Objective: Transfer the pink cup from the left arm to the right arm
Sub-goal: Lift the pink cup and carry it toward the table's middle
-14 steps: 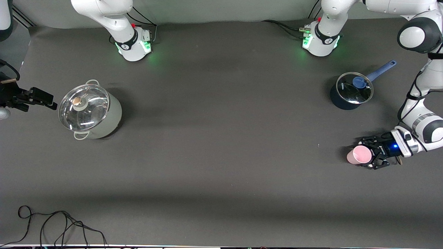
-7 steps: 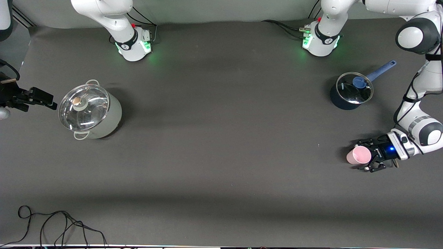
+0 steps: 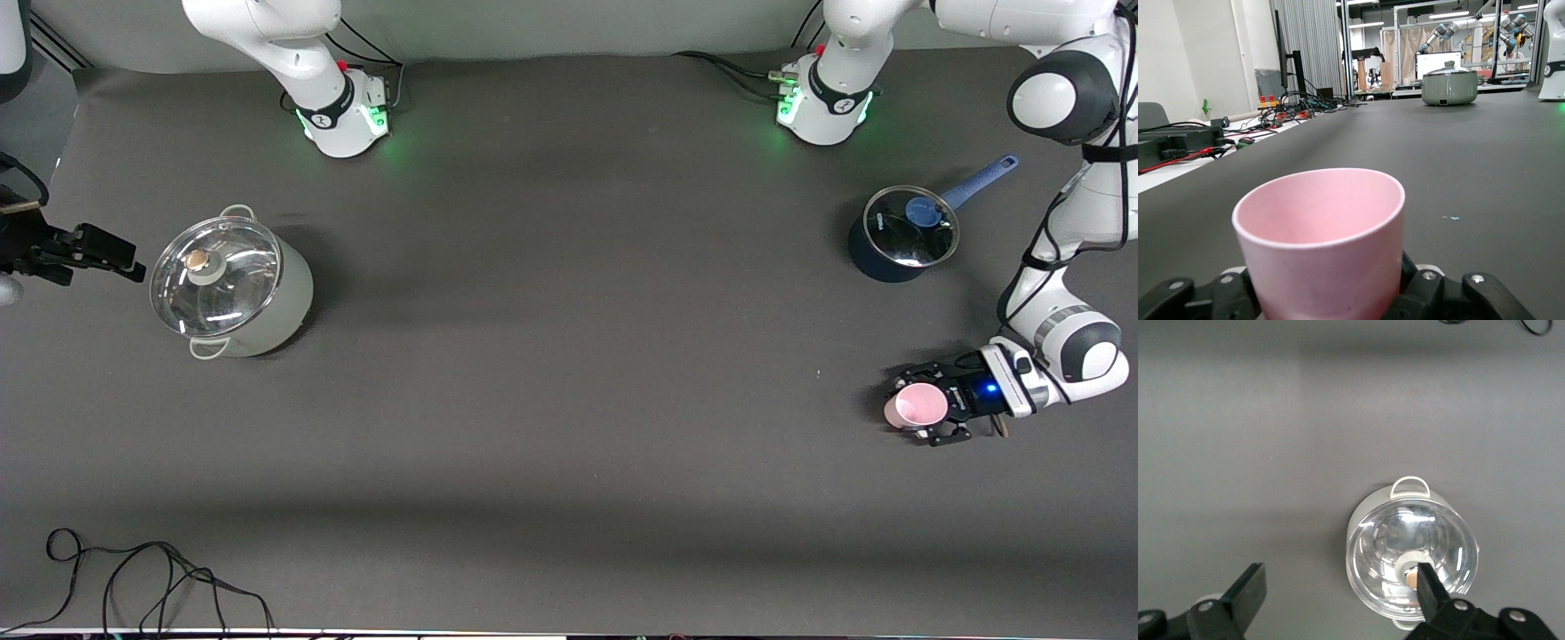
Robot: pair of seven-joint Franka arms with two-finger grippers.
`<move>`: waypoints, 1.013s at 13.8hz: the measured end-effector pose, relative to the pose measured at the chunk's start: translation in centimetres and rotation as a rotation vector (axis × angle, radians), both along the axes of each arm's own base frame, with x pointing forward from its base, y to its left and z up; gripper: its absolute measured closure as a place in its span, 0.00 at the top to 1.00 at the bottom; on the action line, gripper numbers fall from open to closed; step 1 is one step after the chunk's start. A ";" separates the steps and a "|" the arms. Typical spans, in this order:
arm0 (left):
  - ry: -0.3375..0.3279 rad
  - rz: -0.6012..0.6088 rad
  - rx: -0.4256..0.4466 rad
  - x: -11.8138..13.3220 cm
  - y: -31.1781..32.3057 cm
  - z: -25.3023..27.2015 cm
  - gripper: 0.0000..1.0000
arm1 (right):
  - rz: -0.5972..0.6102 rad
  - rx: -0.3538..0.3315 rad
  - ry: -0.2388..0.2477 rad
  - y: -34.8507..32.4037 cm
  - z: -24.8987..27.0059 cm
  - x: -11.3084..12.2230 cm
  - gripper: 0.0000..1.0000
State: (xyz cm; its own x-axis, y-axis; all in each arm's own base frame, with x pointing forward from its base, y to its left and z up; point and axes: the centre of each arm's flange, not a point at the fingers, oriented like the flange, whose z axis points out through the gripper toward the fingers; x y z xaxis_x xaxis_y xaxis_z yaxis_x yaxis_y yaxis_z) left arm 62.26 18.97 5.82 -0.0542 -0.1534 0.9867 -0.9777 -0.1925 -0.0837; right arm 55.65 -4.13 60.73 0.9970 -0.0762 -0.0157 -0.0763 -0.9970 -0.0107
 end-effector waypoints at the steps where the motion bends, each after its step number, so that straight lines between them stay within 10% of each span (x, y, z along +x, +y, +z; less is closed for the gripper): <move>1: 0.001 0.002 -0.006 0.0 -0.2 -0.1 0.66 | -0.085 -0.001 -0.001 0.0 0.4 -0.3 1.00; 9: -0.138 -0.139 -0.010 6.9 -11.3 4.9 0.66 | -0.713 0.051 0.012 1.1 4.9 -4.1 1.00; 14: -0.181 -0.100 -0.040 11.4 -26.1 9.2 0.66 | -0.708 0.048 0.034 4.0 4.6 -4.2 1.00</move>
